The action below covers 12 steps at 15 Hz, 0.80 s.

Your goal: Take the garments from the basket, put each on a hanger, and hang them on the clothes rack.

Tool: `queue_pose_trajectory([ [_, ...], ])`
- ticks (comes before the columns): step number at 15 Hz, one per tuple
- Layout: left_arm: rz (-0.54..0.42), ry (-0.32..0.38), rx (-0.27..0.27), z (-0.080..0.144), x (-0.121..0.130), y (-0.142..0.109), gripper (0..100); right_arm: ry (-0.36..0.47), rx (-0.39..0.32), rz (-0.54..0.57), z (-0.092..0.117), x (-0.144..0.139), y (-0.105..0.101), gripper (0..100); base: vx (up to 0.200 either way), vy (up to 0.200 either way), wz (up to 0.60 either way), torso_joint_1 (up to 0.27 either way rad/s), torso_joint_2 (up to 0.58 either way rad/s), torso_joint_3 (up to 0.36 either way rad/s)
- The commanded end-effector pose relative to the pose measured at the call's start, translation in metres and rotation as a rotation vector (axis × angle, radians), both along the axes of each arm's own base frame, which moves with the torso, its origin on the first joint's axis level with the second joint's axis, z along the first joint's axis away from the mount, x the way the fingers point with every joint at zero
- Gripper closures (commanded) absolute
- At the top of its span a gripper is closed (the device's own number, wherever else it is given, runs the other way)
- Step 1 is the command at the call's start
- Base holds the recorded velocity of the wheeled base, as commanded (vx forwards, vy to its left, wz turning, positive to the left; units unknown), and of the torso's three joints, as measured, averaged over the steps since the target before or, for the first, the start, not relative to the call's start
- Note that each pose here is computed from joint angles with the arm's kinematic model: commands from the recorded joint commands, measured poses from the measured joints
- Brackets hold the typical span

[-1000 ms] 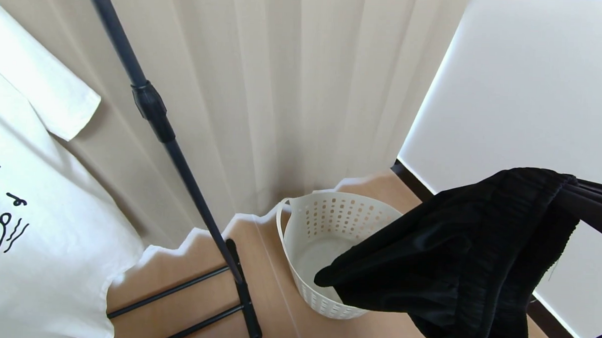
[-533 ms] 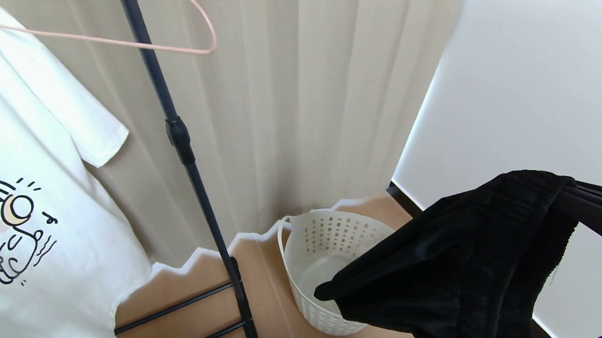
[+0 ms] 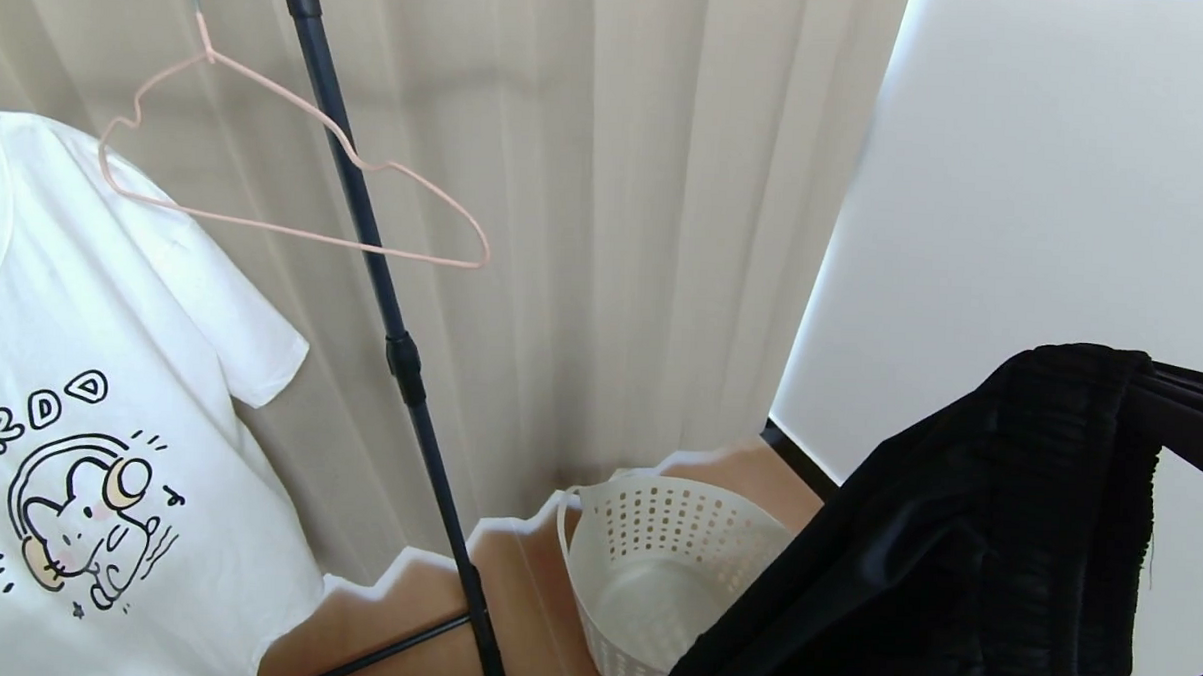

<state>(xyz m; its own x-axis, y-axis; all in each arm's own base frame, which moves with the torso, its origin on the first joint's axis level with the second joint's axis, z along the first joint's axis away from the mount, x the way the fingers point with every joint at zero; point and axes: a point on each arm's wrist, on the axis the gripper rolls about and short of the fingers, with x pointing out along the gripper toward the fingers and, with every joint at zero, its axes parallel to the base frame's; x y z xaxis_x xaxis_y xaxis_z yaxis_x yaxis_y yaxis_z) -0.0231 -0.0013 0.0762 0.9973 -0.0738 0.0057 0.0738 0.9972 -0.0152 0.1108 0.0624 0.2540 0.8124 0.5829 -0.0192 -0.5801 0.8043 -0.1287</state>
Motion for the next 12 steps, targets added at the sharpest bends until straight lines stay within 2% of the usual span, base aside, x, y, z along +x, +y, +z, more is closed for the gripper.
queue_pose_trajectory([
  [1,-0.001,0.001,0.0,0.0,0.0001,0.0,0,0.003,-0.002,-0.003,-0.0005,0.0011,0.0002,100,0.0,0.0,0.0,0.129,-0.48,-0.3],
  [12,-0.007,0.003,0.002,-0.0001,0.0001,-0.0002,0,0.007,-0.004,-0.003,-0.0012,0.0011,0.0001,100,0.0,0.0,0.0,0.182,-0.52,-0.337],
])
